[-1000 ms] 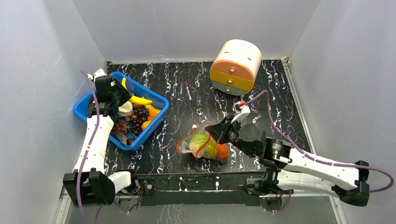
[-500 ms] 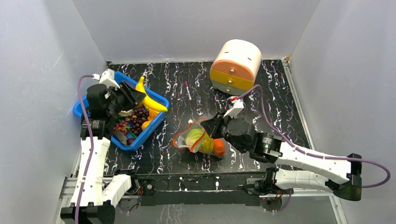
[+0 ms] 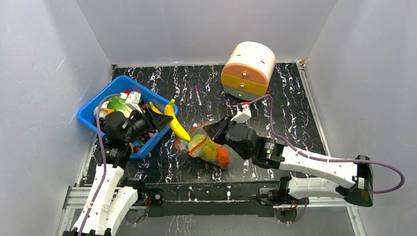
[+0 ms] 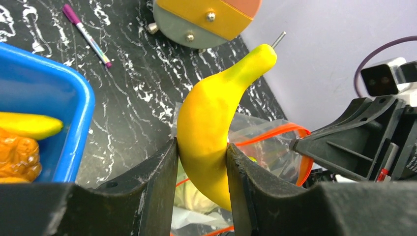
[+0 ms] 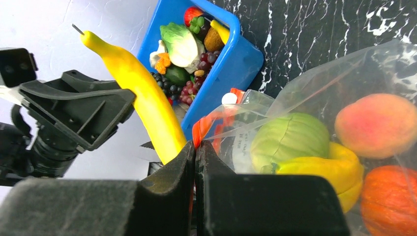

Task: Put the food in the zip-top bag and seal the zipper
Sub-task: Place the fake fruit in the zipper food storage bag.

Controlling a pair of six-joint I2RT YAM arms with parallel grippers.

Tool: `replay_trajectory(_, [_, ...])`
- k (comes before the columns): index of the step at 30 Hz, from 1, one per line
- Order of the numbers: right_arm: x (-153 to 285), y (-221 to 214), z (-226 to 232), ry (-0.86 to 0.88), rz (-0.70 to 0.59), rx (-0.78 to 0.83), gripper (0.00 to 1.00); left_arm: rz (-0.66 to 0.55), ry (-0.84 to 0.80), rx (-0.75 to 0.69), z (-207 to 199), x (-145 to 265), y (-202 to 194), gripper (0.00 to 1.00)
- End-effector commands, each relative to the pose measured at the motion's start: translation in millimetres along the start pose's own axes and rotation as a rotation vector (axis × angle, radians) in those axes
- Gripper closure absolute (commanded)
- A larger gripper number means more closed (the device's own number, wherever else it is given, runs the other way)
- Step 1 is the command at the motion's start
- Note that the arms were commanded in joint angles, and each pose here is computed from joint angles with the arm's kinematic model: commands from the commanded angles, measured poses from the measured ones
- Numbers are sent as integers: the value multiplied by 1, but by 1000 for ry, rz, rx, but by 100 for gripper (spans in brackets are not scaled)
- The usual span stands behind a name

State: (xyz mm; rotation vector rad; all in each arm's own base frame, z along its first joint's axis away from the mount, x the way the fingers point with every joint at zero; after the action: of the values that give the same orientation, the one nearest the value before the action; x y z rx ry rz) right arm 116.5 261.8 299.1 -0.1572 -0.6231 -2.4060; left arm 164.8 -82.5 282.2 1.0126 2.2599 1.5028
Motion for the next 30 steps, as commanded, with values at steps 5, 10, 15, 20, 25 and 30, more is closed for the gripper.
replay_trajectory(5, [5,9,39,163,-21,-187,100,-183,-99,-57,-5,-5,3,80])
replay_trajectory(10, [3,7,41,185,-9,-216,100,-231,-107,-94,-1,-13,2,79])
replay_trajectory(15, [2,6,43,210,-14,-251,100,-180,-154,-72,1,-29,-5,77])
replay_trajectory(20, [0,9,47,222,-43,-280,100,-200,-158,-142,-3,-37,-16,79])
replay_trajectory(25, [1,13,49,233,-76,-306,100,-230,-198,-217,-8,-37,-23,81])
replay_trajectory(30, [4,19,52,254,-109,-333,100,-289,-263,-291,-15,-33,-26,84])
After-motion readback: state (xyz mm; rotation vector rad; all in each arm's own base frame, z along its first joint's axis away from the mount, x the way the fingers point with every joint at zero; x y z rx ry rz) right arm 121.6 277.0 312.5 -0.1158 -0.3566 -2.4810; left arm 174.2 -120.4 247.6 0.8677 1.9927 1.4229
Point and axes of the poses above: each gripper's point midway between its finger pads, its own x axis back along the fingers, its own z axis along the line the jaws close on, y = z × x, the point moved 10 cm from there along x, back along the fingers, and after that the axes turned 12 degrees about -x, right-handed, at the moved point
